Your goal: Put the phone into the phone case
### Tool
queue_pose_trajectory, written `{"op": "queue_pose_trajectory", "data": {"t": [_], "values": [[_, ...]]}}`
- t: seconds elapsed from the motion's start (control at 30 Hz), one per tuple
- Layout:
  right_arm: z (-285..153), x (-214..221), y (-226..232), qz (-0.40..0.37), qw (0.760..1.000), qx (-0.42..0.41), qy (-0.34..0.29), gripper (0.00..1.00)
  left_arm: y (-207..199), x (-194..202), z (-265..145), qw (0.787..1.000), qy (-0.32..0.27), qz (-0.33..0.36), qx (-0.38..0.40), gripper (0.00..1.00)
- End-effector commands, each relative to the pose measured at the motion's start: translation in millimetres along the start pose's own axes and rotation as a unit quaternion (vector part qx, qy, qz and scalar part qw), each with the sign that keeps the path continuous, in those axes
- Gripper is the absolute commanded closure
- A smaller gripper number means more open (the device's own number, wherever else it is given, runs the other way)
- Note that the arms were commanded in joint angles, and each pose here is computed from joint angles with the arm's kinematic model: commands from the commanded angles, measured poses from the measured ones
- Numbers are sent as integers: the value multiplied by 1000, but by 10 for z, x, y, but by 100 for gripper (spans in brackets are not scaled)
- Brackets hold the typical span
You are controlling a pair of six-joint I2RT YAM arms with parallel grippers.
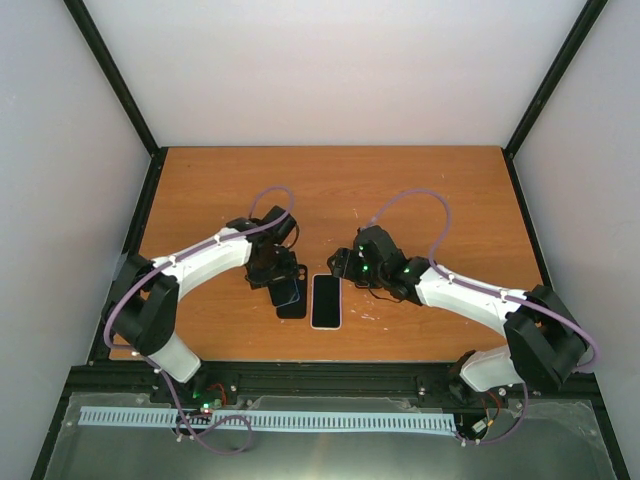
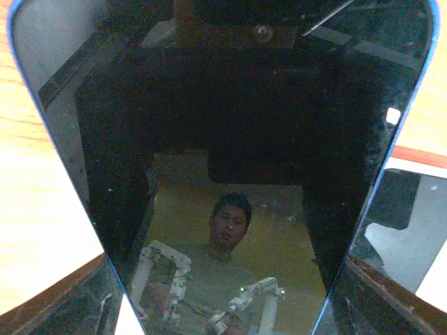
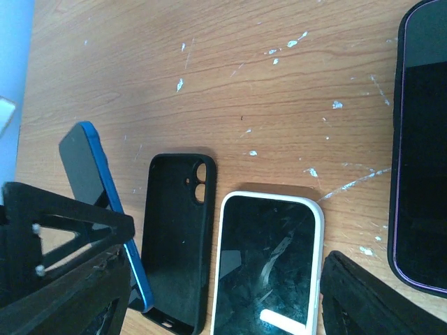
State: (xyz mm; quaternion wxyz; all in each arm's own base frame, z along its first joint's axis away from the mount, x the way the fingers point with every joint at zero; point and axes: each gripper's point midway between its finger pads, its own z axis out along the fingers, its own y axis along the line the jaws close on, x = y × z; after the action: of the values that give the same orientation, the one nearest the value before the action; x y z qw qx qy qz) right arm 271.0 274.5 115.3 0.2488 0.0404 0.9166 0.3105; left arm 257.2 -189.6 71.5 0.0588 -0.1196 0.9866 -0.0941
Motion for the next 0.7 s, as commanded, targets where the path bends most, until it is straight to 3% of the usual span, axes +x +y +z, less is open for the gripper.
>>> {"op": "queue_pose_trajectory", "data": {"t": [0.0,0.27,0.67], "values": [[18,-12,-13,4,1000,-4,-7,27,-76,33,54,1000,-8,29,-4,31],[40,5,-20,7,1000,-4,-3,27,-340,148,99,996,1,80,31,30],[20,13,-55,9,1000,0,-7,27,-251,257,320,994,29,105,1,30]]}}
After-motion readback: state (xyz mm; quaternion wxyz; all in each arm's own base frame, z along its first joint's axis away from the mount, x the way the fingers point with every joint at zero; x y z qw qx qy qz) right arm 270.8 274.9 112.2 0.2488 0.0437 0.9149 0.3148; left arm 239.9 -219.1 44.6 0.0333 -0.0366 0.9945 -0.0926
